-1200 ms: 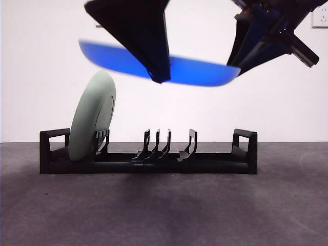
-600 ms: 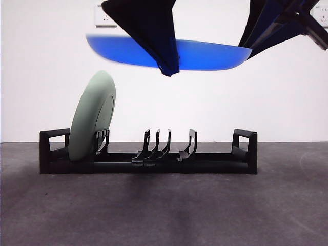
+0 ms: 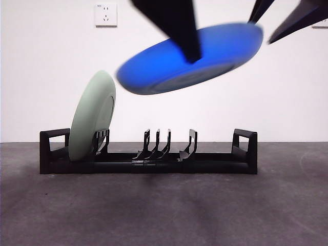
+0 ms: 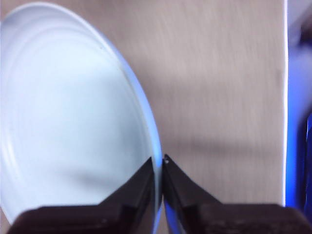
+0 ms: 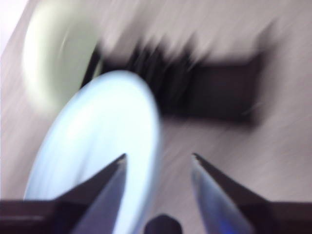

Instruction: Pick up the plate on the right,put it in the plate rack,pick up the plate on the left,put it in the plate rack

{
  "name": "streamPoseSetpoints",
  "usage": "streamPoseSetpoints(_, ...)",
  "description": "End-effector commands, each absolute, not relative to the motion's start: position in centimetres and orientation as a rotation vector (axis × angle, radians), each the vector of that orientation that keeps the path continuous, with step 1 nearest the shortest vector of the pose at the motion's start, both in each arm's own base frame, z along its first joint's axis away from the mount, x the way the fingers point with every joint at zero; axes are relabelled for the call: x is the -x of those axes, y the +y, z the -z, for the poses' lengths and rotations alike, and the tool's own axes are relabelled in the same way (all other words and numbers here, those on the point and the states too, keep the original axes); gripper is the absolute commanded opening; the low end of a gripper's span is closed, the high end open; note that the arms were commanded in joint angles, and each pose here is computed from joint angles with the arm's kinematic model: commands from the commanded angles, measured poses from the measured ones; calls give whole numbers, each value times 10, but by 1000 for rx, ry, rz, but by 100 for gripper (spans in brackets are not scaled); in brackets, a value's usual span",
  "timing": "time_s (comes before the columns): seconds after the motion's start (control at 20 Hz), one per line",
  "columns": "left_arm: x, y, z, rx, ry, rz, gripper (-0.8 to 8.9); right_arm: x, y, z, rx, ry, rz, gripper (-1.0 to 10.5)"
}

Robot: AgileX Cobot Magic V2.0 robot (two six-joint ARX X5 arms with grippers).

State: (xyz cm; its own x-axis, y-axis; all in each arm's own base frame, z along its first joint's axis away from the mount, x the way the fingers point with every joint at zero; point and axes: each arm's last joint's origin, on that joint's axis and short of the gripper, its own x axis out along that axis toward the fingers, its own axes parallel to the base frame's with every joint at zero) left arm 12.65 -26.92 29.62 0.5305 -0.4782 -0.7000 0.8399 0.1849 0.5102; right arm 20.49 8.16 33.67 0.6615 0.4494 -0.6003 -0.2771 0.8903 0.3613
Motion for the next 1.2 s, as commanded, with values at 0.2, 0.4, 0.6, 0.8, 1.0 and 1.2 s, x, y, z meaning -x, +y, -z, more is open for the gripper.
streamPoseSetpoints(0.2,-183,-256,-312,-479,423,1007,-9,-178,55,-372,-213,458,-204,252)
streamPoseSetpoints(0.4,-240,-230,-327,-26,363,1079,-9,-164,46,-381,-201,384,-128,251)
streamPoseSetpoints(0.6,-289,-222,-306,250,399,1099,-9,-164,46,-382,-201,383,-129,251)
streamPoseSetpoints(0.8,-309,-222,-292,327,378,1050,-9,-164,46,-381,-200,386,-128,250)
streamPoseSetpoints(1.0,-318,-222,-281,327,382,984,-9,-163,46,-381,-197,393,-124,250)
streamPoseSetpoints(1.2,-324,-224,-268,321,421,958,-9,-164,46,-380,-196,397,-123,249)
